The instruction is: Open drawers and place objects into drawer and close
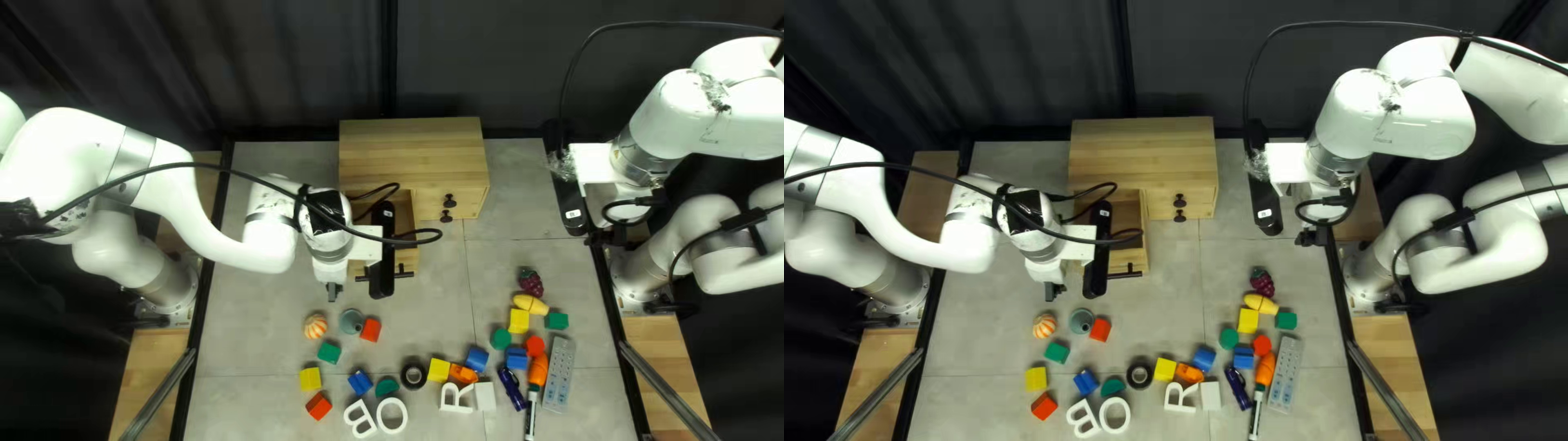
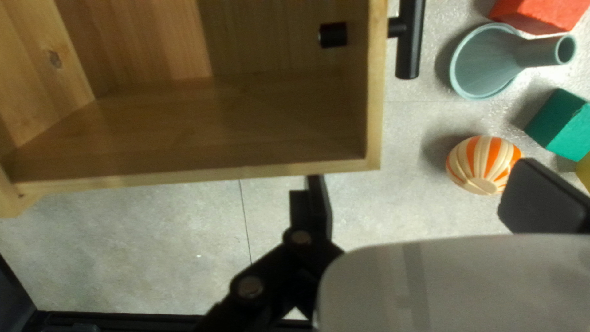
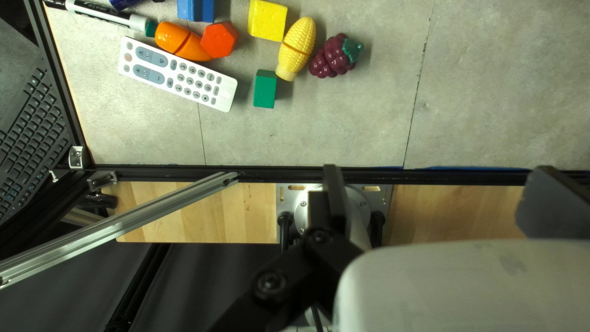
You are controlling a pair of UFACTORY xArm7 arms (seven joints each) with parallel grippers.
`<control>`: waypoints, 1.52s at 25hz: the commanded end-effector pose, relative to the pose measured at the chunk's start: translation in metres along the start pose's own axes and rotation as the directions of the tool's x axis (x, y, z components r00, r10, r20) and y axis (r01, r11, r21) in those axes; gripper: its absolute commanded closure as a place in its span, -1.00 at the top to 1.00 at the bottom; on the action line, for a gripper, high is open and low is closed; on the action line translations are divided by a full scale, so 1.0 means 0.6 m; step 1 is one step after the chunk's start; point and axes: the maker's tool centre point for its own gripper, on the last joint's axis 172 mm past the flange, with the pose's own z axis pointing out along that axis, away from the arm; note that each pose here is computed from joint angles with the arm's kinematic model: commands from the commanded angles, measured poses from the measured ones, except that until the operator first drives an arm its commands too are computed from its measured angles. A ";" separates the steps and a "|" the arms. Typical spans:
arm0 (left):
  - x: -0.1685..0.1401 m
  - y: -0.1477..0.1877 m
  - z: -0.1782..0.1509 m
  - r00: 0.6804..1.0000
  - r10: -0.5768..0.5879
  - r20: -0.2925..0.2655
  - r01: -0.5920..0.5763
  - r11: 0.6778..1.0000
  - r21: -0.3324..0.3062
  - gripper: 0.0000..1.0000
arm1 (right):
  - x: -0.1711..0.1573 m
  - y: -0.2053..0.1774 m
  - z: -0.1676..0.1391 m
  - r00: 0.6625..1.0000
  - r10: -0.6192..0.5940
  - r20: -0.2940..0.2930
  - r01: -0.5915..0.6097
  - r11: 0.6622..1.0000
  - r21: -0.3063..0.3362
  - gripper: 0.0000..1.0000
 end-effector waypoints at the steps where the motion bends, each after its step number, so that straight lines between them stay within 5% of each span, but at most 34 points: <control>1: -0.006 0.004 -0.027 1.000 -0.005 0.000 0.005 1.000 0.011 1.00 | 0.000 0.000 0.000 1.000 0.000 0.000 0.000 1.000 0.000 1.00; 8: 0.046 -0.003 -0.067 0.999 -0.023 -0.044 0.026 0.998 0.059 1.00 | 0.000 0.000 0.000 1.000 0.000 0.000 0.000 1.000 0.000 1.00; 14: 0.126 -0.005 -0.092 0.988 -0.041 -0.146 0.057 0.992 0.111 1.00 | 0.000 0.000 0.000 1.000 0.000 0.000 0.000 1.000 0.000 1.00; 26: 0.229 -0.007 -0.077 0.955 0.001 -0.296 0.045 0.988 0.146 1.00 | 0.000 0.000 0.000 1.000 0.000 0.000 0.000 1.000 0.000 1.00; 38: 0.296 -0.014 -0.071 0.948 0.030 -0.315 0.019 0.988 0.152 1.00 | 0.000 0.000 0.000 1.000 0.000 0.000 0.000 1.000 0.000 1.00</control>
